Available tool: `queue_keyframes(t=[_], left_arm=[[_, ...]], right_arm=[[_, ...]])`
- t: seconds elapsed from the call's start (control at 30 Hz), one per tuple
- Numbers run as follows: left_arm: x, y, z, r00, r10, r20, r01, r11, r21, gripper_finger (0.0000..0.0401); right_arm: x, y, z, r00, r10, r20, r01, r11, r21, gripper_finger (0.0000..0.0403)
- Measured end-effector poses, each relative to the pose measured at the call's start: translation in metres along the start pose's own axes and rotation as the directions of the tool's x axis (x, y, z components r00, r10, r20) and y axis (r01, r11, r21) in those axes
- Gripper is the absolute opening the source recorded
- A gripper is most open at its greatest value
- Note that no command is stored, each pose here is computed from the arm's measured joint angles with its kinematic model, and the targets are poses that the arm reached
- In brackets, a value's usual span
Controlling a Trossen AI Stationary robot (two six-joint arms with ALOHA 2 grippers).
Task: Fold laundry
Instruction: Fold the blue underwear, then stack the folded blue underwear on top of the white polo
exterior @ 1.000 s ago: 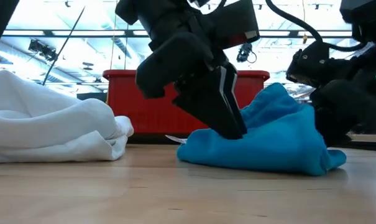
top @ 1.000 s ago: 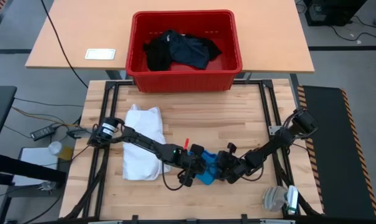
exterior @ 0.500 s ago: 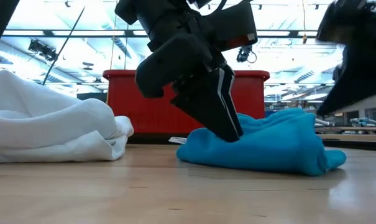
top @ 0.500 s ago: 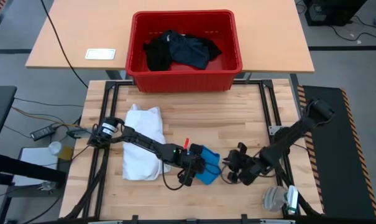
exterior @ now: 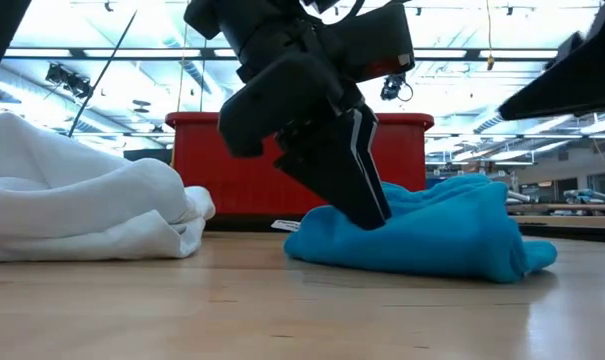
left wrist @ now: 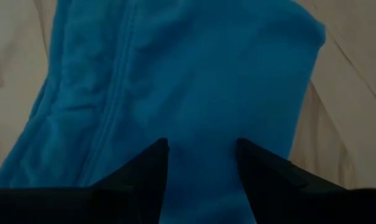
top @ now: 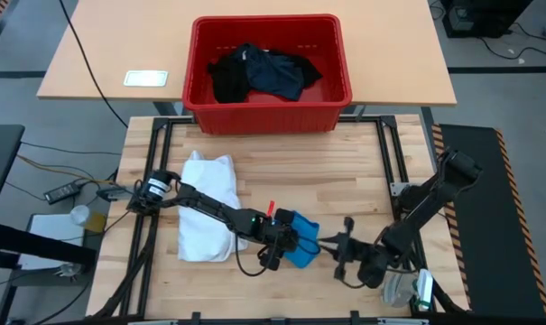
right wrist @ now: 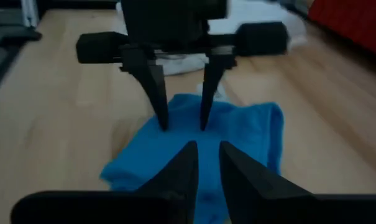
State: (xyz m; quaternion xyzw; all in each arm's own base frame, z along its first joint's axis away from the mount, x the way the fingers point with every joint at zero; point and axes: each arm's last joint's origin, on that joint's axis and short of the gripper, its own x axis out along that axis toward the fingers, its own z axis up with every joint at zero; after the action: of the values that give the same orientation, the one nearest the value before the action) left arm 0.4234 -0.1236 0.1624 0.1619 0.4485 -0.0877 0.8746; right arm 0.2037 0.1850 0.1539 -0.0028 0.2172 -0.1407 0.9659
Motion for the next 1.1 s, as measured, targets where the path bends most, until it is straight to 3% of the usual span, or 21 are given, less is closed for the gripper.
queue_keyframes(t=[0.2, 0.37, 0.53, 0.67, 0.83, 1.1], left_arm=[[0.0, 0.0, 0.0, 1.0, 0.001, 0.002, -0.001, 1.0, -0.015, 0.0192], [0.0, -0.001, -0.002, 1.0, -0.002, -0.018, 0.002, 0.999, -0.04, 0.0192], [0.0, -0.001, -0.003, 0.999, -0.004, -0.033, 0.003, 0.999, -0.043, 0.0192], [-0.002, -0.006, -0.001, 1.0, -0.007, -0.017, 0.008, 1.0, 0.011, 0.0192], [-0.021, -0.021, 0.009, 0.999, -0.025, 0.042, 0.019, 0.99, 0.14, 0.0192], [-0.026, -0.06, 0.01, 0.996, -0.071, 0.047, 0.057, 0.969, 0.242, 0.0192]], right_arm=[[0.05, 0.0, -0.015, 0.998, -0.055, -0.011, 0.053, 0.995, -0.09, 0.0074], [0.078, -0.014, -0.018, 0.994, -0.022, -0.11, 0.019, 1.0, -0.023, 0.0074], [0.082, -0.015, -0.017, 0.984, 0.079, -0.159, -0.073, 0.996, 0.04, 0.0072], [0.077, -0.015, -0.01, 0.988, 0.08, -0.133, -0.076, 0.996, 0.035, 0.0064], [0.064, -0.016, 0.004, 0.998, 0.018, -0.062, -0.014, 0.998, 0.061, 0.0058], [0.079, -0.03, -0.008, 0.986, -0.046, -0.163, 0.076, 0.981, 0.181, 0.0056]])
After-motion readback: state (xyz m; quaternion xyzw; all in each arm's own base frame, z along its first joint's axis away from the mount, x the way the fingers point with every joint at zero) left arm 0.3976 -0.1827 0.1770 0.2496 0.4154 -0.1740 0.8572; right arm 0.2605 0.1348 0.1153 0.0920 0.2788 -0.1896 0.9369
